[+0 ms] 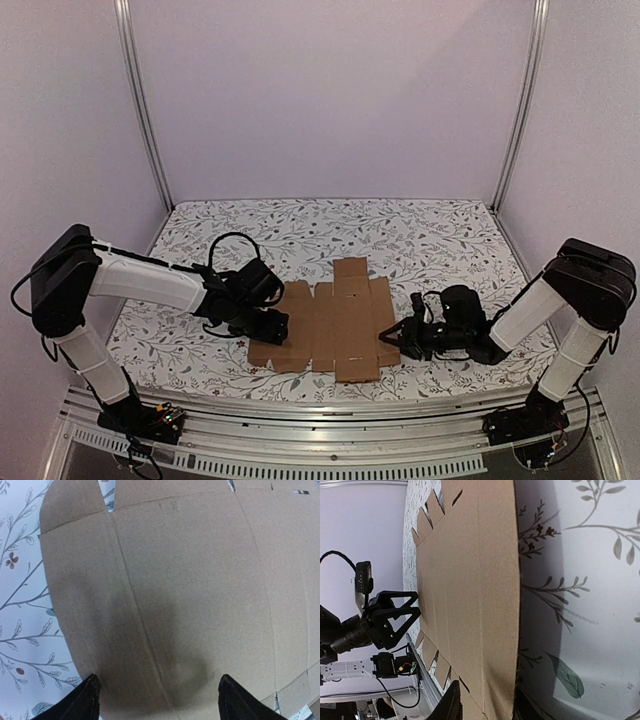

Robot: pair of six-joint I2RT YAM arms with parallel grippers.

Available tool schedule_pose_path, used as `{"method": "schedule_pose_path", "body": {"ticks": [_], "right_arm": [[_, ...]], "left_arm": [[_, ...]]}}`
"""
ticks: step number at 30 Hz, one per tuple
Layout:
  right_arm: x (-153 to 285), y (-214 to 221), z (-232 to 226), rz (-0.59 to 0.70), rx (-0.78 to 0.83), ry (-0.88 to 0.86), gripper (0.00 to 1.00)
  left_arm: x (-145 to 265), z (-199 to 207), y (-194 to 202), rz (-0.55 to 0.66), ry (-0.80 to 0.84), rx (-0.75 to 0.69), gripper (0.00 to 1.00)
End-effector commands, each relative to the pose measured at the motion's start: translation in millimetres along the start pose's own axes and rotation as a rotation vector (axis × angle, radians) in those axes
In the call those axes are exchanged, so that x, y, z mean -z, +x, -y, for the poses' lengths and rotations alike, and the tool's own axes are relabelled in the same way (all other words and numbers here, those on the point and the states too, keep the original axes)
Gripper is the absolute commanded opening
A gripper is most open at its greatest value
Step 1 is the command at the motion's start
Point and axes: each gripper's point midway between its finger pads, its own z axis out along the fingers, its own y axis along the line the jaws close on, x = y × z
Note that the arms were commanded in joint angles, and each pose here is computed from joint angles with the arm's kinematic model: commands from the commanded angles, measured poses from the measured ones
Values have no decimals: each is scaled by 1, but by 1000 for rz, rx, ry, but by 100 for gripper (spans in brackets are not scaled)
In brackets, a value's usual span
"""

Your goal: Fold the paper box

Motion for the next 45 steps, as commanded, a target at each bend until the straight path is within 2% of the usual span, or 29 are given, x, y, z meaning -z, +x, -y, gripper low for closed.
{"method": "schedule_pose_path", "body": {"ticks": [1, 5, 11, 16, 26, 33, 38, 45], "right_arm": [[0, 3, 4, -8, -19, 2, 22], [0, 0, -5, -4, -7, -25, 0], [2, -5, -22, -1, 41, -51, 0], [5, -7, -40, -33, 123, -10, 0], [42, -19, -85, -120, 484, 194, 0], [61, -22, -108, -228, 722, 273, 0], [69, -28, -117, -288, 888, 337, 0], [61, -45, -120, -387, 1129, 434, 0]], "left_arm": [[-15, -9, 32, -110, -24, 2, 80], [-11, -7, 29, -96, -15, 1, 80], [2, -2, 19, -72, 6, -1, 80], [32, -1, -3, -5, -2, -19, 83], [135, -17, -65, 226, -92, -103, 94], [192, -37, -86, 351, -134, -111, 99], [206, -51, -86, 391, -131, -75, 100], [200, -54, -75, 385, -99, -50, 100]]}}
